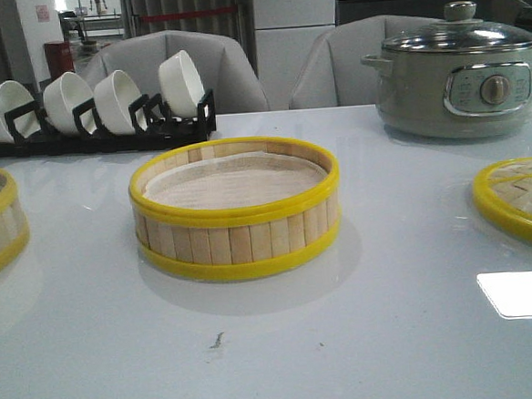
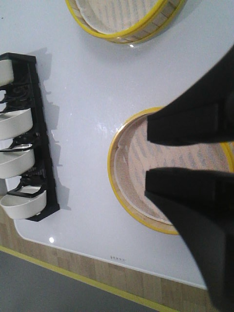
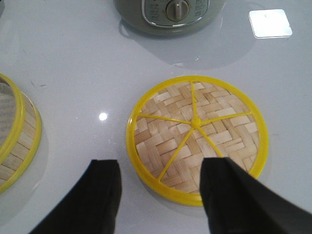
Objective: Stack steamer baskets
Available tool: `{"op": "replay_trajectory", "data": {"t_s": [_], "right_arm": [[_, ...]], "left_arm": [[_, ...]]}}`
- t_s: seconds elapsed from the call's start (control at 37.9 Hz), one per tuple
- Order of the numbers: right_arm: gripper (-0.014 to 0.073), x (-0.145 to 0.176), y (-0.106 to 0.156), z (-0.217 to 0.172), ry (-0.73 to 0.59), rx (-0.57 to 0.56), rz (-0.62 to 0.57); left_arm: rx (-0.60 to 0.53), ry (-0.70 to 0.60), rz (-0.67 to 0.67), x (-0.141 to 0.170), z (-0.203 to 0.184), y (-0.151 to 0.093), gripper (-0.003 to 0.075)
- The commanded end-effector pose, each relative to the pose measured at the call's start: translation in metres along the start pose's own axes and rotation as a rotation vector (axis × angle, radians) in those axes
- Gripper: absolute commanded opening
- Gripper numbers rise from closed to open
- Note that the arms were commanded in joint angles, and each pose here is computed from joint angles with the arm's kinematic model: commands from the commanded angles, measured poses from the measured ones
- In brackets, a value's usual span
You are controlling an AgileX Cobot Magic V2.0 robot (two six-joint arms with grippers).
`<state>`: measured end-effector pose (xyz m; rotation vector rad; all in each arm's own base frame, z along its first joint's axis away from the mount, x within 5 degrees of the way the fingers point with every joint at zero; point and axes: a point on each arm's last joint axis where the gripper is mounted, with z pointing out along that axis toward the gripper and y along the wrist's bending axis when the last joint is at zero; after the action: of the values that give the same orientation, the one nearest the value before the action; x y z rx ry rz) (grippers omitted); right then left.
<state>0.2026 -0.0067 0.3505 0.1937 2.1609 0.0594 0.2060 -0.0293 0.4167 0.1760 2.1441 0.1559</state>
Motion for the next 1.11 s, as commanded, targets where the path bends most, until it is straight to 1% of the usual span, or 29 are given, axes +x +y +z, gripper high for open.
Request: {"op": "replay_trajectory", "data": {"t_s": [0.0,0.08,0.16,0.45,0.63,0.84,0.98,1.08], "right_arm": [[0.0449,-0.019,0.004,-0.011,-0.136,-0.028,0.003],[0.0426,-0.019,0.005,-0.011,-0.135,-0.041,0.023],[0.0424,-0.019,0.005,-0.011,-0.134,-0.046,0.031],[0.0424,-0.019,0.005,-0.011,-0.133,-0.046,0.031],[0.0424,-0.018,0.005,-0.011,-0.126,-0.045,0.031],[0.0424,-0.018,0.005,-0.011,-0.126,-0.045,0.031],[0.0424,-0.018,0.005,-0.011,-0.126,-0.045,0.031],[0.0424,-0.018,0.005,-0.011,-0.126,-0.045,0.031]], "left_arm": [[0.02,-0.081,-0.009,-0.011,-0.007,-0.001,0.0333],[0.069,-0.026,-0.043,-0.01,0.009,-0.009,0.0333],[0.101,0.048,-0.055,-0.008,0.032,-0.018,0.0333],[0.112,0.209,-0.004,0.005,0.12,-0.043,0.0333],[0.12,0.291,0.023,0.02,0.164,-0.056,0.0333],[0.106,0.342,0.002,0.035,0.199,-0.052,0.0332],[0.107,0.337,-0.034,0.039,0.212,-0.049,0.0329],[0.12,0.33,-0.061,0.041,0.219,-0.051,0.0329]]}}
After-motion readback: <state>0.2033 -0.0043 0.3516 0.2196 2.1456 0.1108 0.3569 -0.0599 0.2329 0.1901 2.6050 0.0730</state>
